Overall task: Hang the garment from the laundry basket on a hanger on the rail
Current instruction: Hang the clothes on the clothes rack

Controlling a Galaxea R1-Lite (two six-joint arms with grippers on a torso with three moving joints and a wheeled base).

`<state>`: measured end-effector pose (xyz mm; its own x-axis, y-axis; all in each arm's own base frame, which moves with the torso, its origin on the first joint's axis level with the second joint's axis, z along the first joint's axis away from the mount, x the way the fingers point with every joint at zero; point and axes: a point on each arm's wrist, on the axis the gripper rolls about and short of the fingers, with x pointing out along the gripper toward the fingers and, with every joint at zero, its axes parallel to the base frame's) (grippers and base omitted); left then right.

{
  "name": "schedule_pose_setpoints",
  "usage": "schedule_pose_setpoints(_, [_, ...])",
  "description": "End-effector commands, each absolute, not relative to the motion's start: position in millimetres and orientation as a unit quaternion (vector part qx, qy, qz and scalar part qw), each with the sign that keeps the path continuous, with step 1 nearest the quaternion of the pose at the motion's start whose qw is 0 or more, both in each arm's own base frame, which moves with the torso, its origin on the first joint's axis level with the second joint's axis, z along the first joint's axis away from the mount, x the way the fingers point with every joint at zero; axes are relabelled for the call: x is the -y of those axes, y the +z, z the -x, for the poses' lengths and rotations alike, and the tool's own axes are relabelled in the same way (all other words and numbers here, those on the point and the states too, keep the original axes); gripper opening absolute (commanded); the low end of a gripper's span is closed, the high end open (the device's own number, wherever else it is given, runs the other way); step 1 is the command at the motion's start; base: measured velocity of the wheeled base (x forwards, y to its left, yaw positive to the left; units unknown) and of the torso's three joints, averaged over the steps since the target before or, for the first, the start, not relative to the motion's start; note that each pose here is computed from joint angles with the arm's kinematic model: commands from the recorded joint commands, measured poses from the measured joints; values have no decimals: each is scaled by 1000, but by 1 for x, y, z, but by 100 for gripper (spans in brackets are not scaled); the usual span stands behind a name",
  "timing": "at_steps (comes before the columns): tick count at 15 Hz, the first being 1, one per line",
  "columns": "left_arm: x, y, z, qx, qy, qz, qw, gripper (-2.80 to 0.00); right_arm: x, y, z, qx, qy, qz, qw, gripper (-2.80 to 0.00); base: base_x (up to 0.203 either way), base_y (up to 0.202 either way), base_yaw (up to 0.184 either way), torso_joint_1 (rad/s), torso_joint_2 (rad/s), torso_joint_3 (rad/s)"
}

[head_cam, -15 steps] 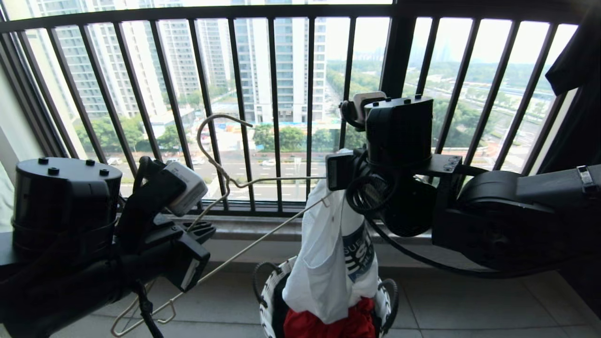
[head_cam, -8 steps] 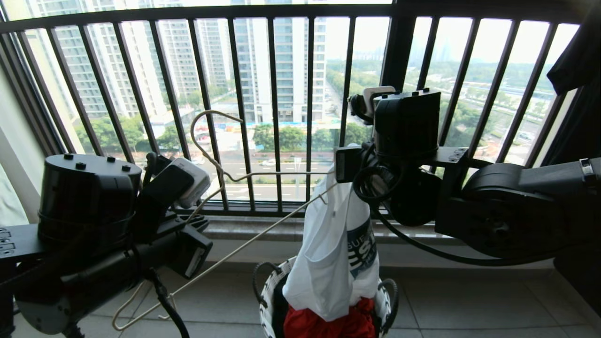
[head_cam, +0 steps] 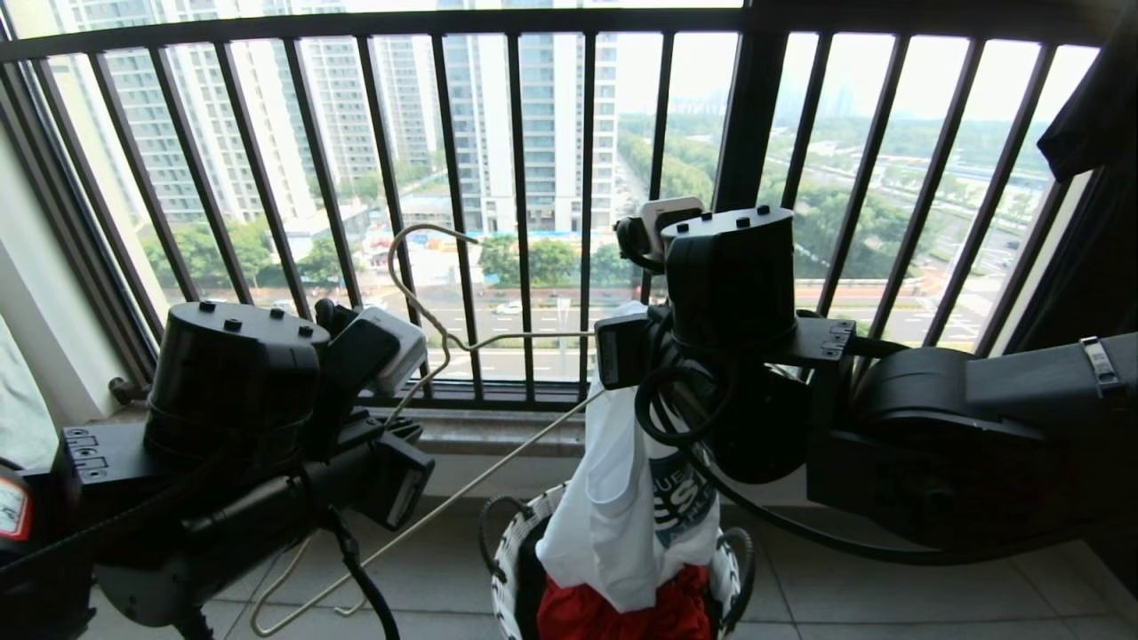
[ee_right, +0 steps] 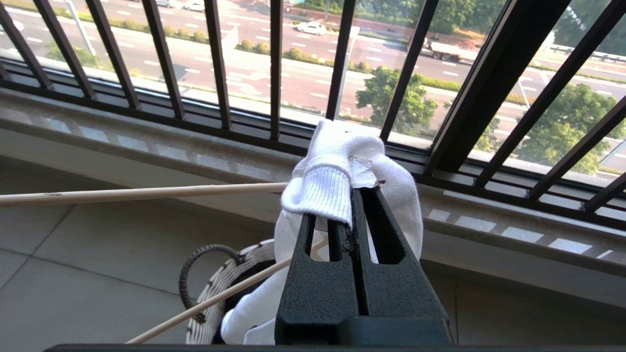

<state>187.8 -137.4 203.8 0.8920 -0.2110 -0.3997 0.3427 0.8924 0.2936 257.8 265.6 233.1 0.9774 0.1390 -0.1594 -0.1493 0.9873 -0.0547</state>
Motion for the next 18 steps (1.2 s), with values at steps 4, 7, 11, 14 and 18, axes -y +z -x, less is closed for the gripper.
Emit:
schedule_pose_setpoints(4, [148, 196, -178, -188, -178, -191, 947, -280, -267, 230, -265, -78, 65, 25, 994, -280, 0, 0, 0, 0, 0, 0])
schedule_pose_setpoints(7, [154, 196, -178, -188, -183, -186, 947, -280, -271, 223, -265, -85, 68, 24, 994, -280, 0, 0, 0, 0, 0, 0])
schedule_pose_setpoints(11, [159, 202, -185, -185, -171, -148, 956, -280, -284, 221, -252, -90, 91, 10, 992, -280, 0, 0, 0, 0, 0, 0])
schedule_pose_setpoints(14, [167, 191, -193, -198, -165, -148, 955, -280, -292, 221, -243, -91, 107, 1, 990, -280, 0, 0, 0, 0, 0, 0])
schedule_pose_setpoints(18, [181, 176, -214, -176, -94, -153, 968, -280, -292, 232, -231, -82, 120, -10, 989, -280, 0, 0, 0, 0, 0, 0])
